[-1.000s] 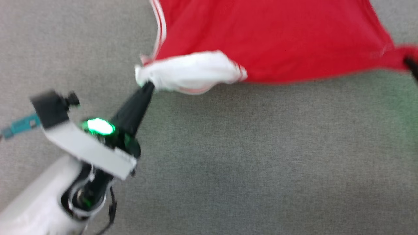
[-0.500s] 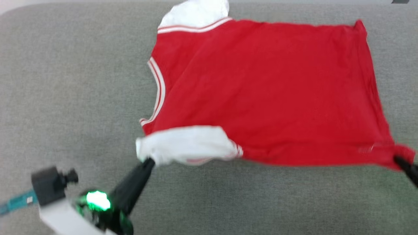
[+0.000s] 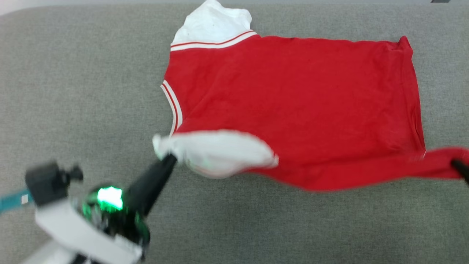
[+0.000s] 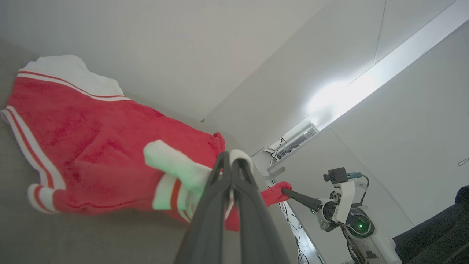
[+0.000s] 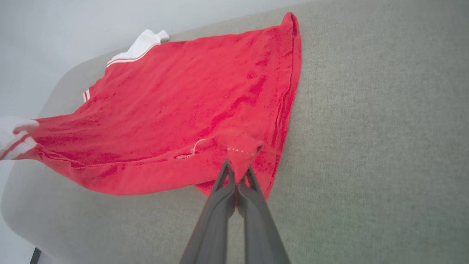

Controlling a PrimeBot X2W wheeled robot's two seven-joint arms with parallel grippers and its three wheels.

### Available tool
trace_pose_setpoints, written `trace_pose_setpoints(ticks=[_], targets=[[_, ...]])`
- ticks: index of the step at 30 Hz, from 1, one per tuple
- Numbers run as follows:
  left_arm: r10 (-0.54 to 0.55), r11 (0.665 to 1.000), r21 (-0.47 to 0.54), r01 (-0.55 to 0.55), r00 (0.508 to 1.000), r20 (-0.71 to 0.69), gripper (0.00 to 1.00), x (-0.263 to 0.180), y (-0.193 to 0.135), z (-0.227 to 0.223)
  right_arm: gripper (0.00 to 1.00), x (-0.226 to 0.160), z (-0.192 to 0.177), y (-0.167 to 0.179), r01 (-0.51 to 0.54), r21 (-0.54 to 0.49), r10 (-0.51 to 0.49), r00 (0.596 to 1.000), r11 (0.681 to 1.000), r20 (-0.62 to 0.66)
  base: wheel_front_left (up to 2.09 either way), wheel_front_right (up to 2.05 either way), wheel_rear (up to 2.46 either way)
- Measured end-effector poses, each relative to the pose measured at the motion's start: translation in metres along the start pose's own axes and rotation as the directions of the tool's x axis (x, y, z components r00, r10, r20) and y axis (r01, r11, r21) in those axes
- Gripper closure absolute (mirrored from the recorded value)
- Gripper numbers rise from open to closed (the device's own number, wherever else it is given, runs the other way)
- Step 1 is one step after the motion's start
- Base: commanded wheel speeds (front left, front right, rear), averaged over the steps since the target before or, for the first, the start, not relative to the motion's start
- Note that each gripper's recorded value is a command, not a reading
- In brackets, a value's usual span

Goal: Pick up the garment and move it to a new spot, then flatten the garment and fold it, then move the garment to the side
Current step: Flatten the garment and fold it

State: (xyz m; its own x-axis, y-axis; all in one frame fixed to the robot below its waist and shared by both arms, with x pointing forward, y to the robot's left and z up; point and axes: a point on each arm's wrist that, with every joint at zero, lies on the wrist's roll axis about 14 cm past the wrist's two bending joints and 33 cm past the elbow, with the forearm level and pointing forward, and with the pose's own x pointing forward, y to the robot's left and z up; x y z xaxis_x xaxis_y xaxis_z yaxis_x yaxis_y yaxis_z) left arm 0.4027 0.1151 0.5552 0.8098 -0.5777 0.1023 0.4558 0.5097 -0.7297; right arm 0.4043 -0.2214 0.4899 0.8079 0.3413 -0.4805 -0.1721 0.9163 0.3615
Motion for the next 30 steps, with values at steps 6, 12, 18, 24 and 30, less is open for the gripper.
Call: trace_pose_setpoints(ticks=[6, 12, 18, 24, 30], targets=[[0.018, 1.000, 0.002, -0.018, 1.000, 0.006, 1.00, 0.040, 0.024, 0.018, 1.00, 0.029, 0.029, -0.015, 0.014, 0.036, -0.017, 0.997, 0.999, 0.072, 0.00, 0.00, 0.00], [0.112, 0.994, 0.010, -0.111, 0.994, -0.021, 1.00, 0.067, 0.070, 0.019, 1.00, 0.063, 0.025, -0.026, 0.017, 0.081, -0.020, 0.999, 0.997, 0.037, 0.00, 0.00, 0.00], [0.208, 0.974, 0.094, -0.206, 0.978, -0.011, 1.00, 0.084, 0.119, 0.016, 1.00, 0.092, 0.010, -0.035, 0.031, 0.080, -0.030, 1.000, 0.996, -0.007, 0.00, 0.00, 0.00], [0.335, 0.929, 0.198, -0.311, 0.937, -0.097, 1.00, 0.078, 0.175, -0.013, 1.00, 0.111, -0.011, -0.047, 0.053, 0.064, -0.049, 0.997, 0.997, -0.060, 0.00, 0.00, 0.00], [0.358, 0.903, 0.294, -0.312, 0.926, -0.119, 0.00, 0.085, 0.187, -0.018, 0.74, 0.113, -0.010, -0.055, 0.073, 0.032, -0.072, 0.997, 0.997, -0.025, 0.00, 0.00, 0.00]])
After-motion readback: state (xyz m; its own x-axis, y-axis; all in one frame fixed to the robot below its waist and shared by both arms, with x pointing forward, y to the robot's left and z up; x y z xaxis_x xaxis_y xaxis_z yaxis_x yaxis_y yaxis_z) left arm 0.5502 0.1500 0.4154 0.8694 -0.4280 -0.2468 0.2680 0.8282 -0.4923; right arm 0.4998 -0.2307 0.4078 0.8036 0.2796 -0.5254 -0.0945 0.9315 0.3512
